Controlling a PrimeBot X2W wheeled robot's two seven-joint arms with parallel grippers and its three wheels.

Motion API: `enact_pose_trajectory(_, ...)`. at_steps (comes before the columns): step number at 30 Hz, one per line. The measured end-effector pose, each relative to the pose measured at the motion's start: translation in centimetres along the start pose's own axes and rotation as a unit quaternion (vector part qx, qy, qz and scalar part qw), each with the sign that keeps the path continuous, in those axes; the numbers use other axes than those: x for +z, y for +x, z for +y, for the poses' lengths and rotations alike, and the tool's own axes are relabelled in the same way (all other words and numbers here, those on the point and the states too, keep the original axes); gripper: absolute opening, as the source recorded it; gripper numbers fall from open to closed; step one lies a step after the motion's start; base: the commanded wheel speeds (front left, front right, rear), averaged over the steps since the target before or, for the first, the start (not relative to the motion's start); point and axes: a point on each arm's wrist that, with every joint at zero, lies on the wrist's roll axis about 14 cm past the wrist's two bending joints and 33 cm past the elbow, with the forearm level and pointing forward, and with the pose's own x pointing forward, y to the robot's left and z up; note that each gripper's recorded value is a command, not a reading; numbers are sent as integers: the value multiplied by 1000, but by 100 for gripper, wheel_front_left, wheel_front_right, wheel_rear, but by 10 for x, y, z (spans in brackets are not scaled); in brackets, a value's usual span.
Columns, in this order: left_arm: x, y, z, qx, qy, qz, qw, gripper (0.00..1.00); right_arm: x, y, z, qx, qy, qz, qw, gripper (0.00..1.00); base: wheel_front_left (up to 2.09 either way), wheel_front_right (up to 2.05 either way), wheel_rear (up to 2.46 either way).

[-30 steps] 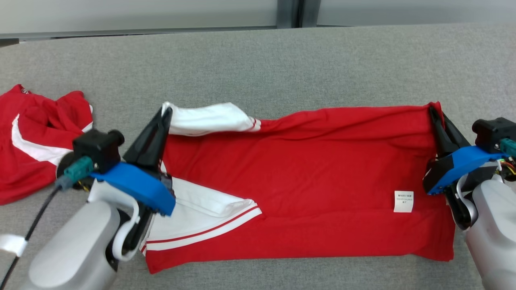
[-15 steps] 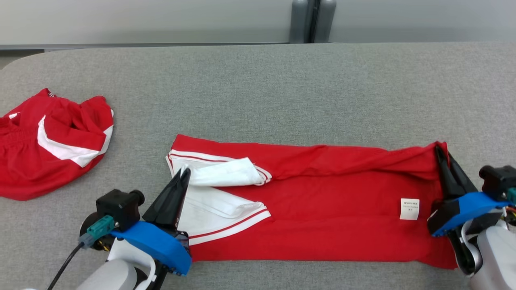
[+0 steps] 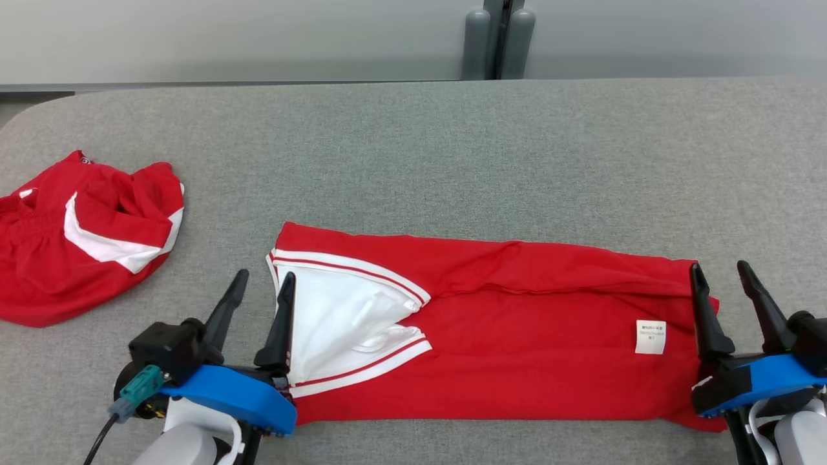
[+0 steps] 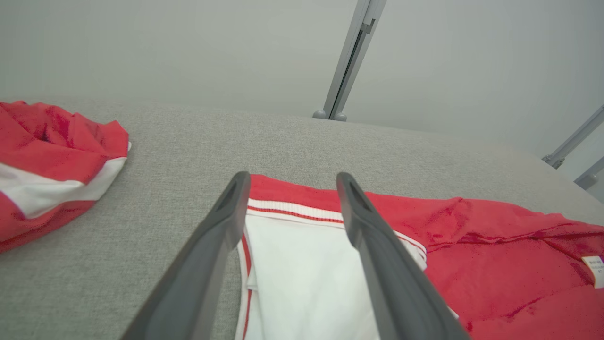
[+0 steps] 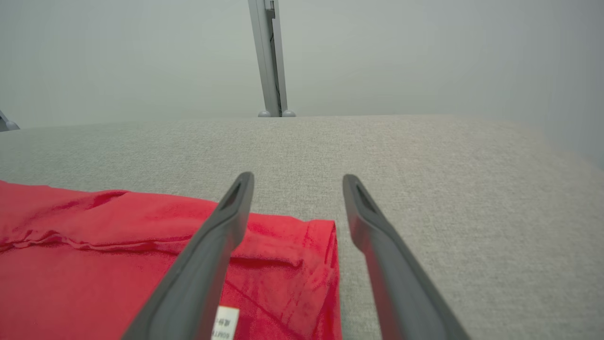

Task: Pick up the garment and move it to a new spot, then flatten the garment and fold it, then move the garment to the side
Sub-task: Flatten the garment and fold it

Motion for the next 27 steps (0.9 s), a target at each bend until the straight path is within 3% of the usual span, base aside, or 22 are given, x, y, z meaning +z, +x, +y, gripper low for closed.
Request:
enact_pose_trajectory(9, 48, 1, 19, 58, 15, -102, 993, 100, 12, -1, -9, -19, 7, -18, 1000, 100, 0, 0, 0)
enact_pose_trajectory(27, 62, -12, 44, 121, 23, -164, 979, 100, -74, -13, -2, -39, 51, 126, 990, 100, 0, 0, 0)
